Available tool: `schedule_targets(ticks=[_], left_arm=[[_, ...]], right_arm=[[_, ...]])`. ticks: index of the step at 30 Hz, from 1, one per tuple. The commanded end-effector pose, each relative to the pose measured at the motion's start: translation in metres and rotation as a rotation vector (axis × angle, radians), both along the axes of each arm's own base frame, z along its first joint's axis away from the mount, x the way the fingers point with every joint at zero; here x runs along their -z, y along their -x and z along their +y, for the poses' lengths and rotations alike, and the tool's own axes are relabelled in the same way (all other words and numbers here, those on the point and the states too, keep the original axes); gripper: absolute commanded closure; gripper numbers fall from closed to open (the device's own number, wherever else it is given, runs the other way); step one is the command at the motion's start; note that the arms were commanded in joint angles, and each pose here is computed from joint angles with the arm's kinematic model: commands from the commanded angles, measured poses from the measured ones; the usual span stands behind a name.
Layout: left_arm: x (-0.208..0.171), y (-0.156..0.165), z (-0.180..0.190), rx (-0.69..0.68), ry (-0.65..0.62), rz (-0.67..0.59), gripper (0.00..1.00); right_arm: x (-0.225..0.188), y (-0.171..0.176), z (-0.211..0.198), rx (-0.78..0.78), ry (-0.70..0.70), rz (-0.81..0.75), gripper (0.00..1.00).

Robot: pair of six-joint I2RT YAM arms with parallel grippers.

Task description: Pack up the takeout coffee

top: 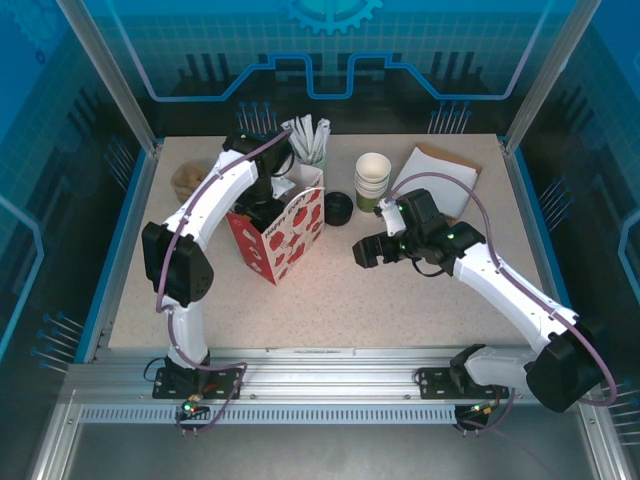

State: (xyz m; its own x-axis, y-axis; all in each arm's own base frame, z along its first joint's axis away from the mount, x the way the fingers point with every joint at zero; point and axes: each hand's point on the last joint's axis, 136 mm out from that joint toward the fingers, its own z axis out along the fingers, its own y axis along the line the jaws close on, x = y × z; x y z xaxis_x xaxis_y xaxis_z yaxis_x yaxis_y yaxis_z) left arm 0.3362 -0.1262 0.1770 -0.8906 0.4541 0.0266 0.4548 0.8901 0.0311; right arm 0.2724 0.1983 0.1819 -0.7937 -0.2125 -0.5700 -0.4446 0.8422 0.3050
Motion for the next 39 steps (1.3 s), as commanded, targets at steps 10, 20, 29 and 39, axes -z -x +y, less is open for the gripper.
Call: schedule_targets(ticks=[10, 20, 29, 39], left_arm=[[0.016, 0.0, 0.007, -0.013, -0.024, 0.043, 0.57], [0.028, 0.0, 0.007, -0.02, -0.026, 0.059, 0.56], [0.037, -0.002, 0.006, -0.019, -0.028, 0.067, 0.57], [0.048, -0.004, 0.004, -0.021, -0.027, 0.076, 0.57]], right_arm=[[0.003, 0.002, 0.004, -0.021, 0.008, 0.0, 0.06], [0.003, 0.003, 0.004, -0.021, 0.01, -0.001, 0.06], [0.004, 0.003, 0.005, -0.024, 0.007, 0.003, 0.06], [0.006, 0.004, 0.006, -0.029, 0.011, 0.009, 0.06]])
